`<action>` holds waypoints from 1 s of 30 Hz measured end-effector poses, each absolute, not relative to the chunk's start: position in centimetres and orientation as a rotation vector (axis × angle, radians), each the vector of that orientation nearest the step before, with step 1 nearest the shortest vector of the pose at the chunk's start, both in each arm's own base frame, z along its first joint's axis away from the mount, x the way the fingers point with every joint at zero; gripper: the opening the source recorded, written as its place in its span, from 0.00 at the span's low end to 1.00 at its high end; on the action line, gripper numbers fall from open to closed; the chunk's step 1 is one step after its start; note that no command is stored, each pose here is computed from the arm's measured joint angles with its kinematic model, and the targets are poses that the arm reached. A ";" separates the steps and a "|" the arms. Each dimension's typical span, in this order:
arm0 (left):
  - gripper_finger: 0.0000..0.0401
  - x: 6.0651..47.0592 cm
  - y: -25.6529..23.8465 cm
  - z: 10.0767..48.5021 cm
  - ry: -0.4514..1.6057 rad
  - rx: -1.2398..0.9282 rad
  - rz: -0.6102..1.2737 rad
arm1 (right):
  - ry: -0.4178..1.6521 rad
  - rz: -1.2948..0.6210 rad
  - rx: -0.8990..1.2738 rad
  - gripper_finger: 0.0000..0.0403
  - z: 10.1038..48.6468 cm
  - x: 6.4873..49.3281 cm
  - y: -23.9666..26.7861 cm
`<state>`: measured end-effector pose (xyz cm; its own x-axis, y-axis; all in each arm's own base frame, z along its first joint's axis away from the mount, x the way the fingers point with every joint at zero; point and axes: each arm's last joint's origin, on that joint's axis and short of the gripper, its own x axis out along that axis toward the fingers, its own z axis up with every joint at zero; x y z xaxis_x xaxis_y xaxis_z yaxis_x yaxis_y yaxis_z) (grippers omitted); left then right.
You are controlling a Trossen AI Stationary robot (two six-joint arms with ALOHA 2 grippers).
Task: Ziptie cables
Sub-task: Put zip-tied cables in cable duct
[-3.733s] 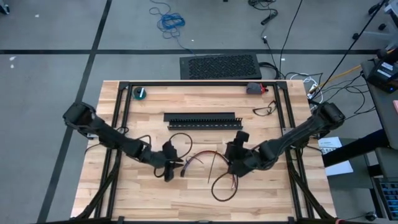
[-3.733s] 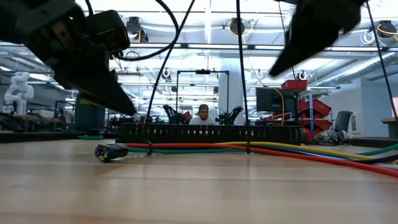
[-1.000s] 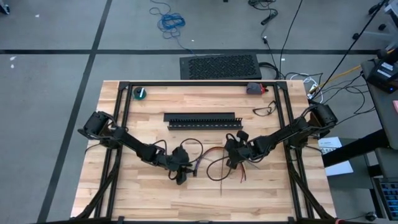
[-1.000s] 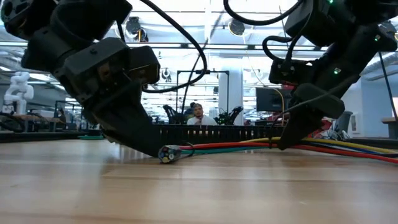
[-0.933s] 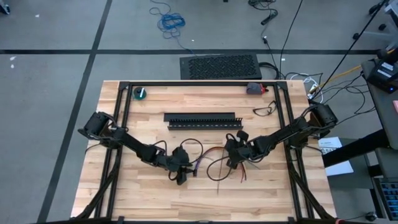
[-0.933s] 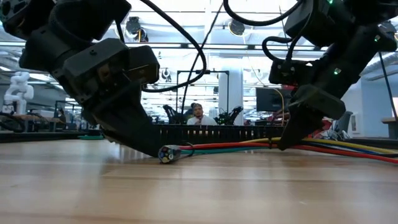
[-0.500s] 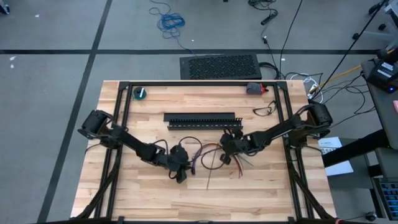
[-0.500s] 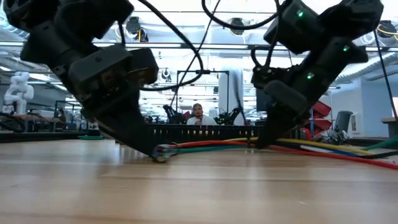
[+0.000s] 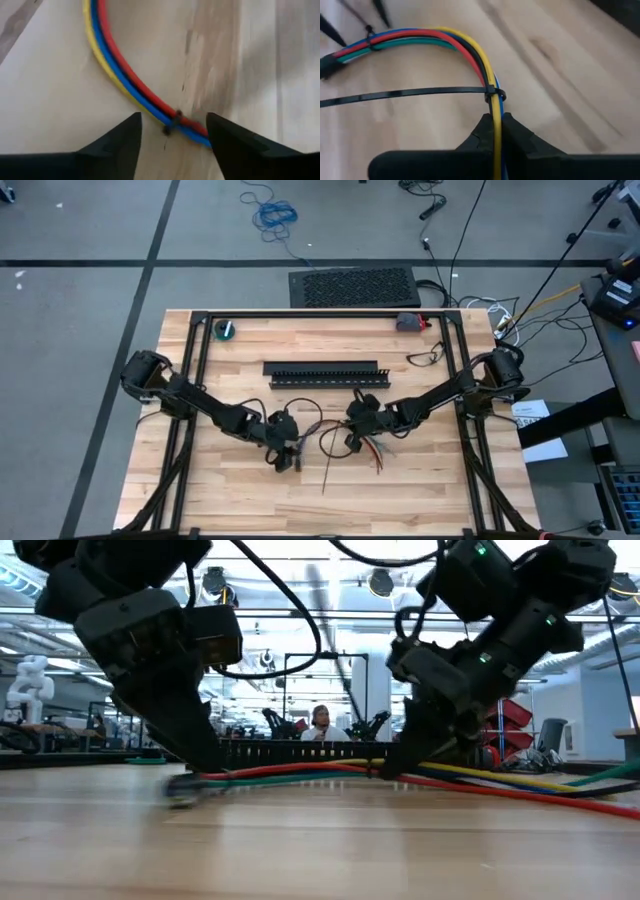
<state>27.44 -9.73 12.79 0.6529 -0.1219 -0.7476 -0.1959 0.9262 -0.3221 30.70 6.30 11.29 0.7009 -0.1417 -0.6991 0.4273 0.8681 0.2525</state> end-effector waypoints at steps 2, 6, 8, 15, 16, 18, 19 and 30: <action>0.59 27.1 -9.6 13.2 0.882 -0.410 0.056 | 0.718 -0.334 0.387 0.02 11.3 31.6 6.4; 0.61 26.5 -9.4 13.7 0.905 -0.467 0.114 | 0.706 -0.359 0.318 0.02 11.2 33.3 6.0; 0.60 26.2 -9.2 13.4 0.936 -0.481 0.160 | 0.689 -0.374 0.299 0.02 11.4 34.1 5.6; 0.59 25.5 -8.9 12.1 1.031 -0.490 0.318 | 0.632 -0.406 0.246 0.00 12.7 35.4 5.0; 0.58 25.5 -8.8 11.9 1.038 -0.485 0.334 | 0.629 -0.401 0.239 0.00 12.9 35.6 5.1; 0.58 25.4 -8.8 11.7 1.041 -0.472 0.352 | 0.619 -0.389 0.227 0.00 13.2 35.8 5.2; 0.57 25.4 -8.7 11.7 1.041 -0.465 0.358 | 0.622 -0.385 0.219 0.00 13.2 35.9 5.2; 0.06 24.6 -8.5 11.4 1.103 -0.336 0.377 | 0.667 -0.385 0.143 0.00 13.1 35.6 5.2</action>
